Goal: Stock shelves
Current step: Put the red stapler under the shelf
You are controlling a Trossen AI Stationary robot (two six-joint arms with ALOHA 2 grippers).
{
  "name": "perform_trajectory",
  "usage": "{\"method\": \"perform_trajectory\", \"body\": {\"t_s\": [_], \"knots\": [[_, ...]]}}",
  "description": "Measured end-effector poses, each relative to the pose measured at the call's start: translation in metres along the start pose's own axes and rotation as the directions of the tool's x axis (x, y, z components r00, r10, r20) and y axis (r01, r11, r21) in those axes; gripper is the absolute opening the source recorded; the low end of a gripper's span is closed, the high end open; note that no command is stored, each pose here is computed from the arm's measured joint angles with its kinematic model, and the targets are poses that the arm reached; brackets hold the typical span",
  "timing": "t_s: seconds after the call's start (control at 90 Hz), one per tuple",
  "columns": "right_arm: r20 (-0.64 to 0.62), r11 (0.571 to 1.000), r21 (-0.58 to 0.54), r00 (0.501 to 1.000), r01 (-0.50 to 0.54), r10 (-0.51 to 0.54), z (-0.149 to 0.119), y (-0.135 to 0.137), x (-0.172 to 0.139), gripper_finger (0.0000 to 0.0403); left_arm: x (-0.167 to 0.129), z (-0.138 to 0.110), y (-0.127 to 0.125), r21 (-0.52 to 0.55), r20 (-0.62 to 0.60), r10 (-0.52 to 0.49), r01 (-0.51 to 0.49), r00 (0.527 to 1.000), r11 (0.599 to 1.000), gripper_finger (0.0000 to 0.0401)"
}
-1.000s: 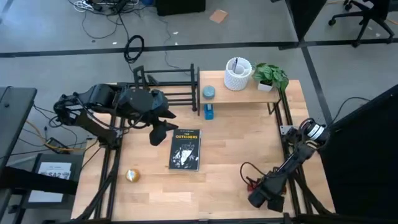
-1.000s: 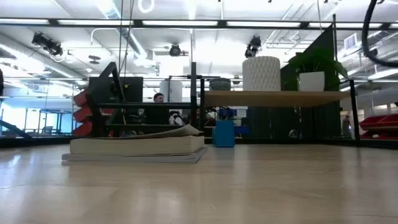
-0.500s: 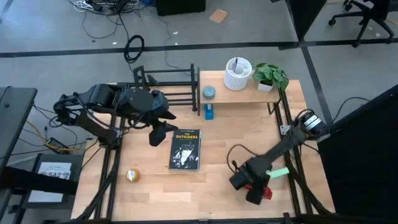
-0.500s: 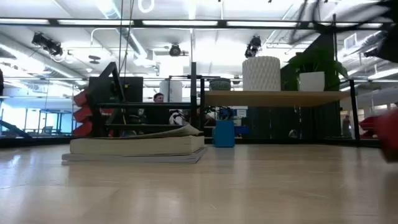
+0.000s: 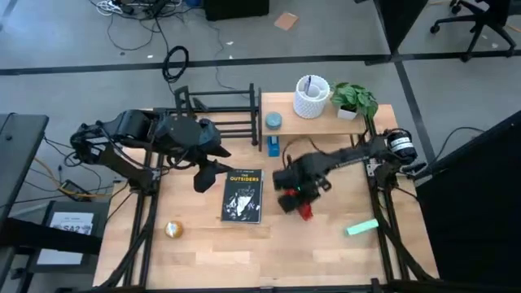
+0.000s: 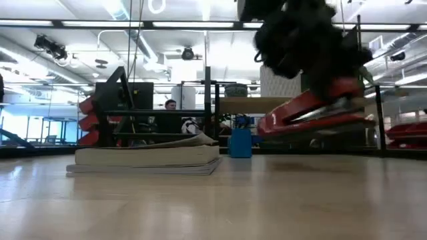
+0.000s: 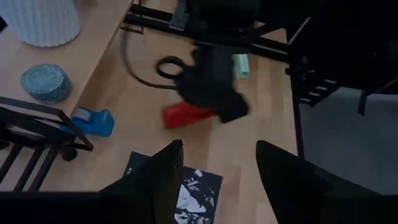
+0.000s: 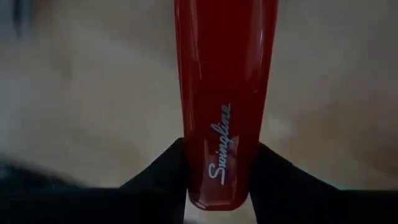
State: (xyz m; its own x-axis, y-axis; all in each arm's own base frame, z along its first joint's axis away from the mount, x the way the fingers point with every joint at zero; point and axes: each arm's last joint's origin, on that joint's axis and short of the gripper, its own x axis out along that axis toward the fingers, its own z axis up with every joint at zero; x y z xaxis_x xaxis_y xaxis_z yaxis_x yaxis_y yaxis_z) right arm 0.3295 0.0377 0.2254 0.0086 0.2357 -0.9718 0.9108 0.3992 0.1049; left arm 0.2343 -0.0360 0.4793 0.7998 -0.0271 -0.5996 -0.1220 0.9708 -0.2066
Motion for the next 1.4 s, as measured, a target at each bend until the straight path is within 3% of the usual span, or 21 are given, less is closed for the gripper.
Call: {"method": "perform_trajectory", "body": {"t_s": [0.3, 0.622, 0.989, 1.267, 1.4], "knots": [[0.174, 0.963, 0.269, 0.982, 0.028, -0.078, 0.062, -0.032, -0.008, 0.0099, 0.0, 0.0, 0.0, 0.027, -0.002, -0.005, 0.005, 1.0, 1.0, 0.0183], [0.272, 0.936, 0.344, 0.962, -0.077, -0.021, 0.102, -0.05, -0.007, 0.0106, 0.0, 0.0, 0.0, 0.047, 0.0, -0.005, 0.005, 1.0, 0.999, 0.0183], [0.367, 0.944, 0.319, 0.93, -0.089, -0.037, 0.104, -0.046, -0.008, 0.0129, 0.0, 0.0, 0.0, 0.022, 0.005, 0.005, -0.005, 1.0, 1.0, 0.0183], [0.374, 0.968, 0.244, 0.927, -0.062, -0.035, 0.088, -0.035, -0.004, 0.0216, 0.0, 0.003, -0.001, 0.018, 0.039, 0.005, -0.006, 0.999, 1.0, 0.0183], [0.371, 0.981, 0.194, 0.927, -0.023, -0.052, 0.066, -0.03, -0.007, 0.0242, 0.0, 0.005, -0.001, 0.015, 0.057, -0.001, 0.0, 0.998, 1.0, 0.0183]]}}
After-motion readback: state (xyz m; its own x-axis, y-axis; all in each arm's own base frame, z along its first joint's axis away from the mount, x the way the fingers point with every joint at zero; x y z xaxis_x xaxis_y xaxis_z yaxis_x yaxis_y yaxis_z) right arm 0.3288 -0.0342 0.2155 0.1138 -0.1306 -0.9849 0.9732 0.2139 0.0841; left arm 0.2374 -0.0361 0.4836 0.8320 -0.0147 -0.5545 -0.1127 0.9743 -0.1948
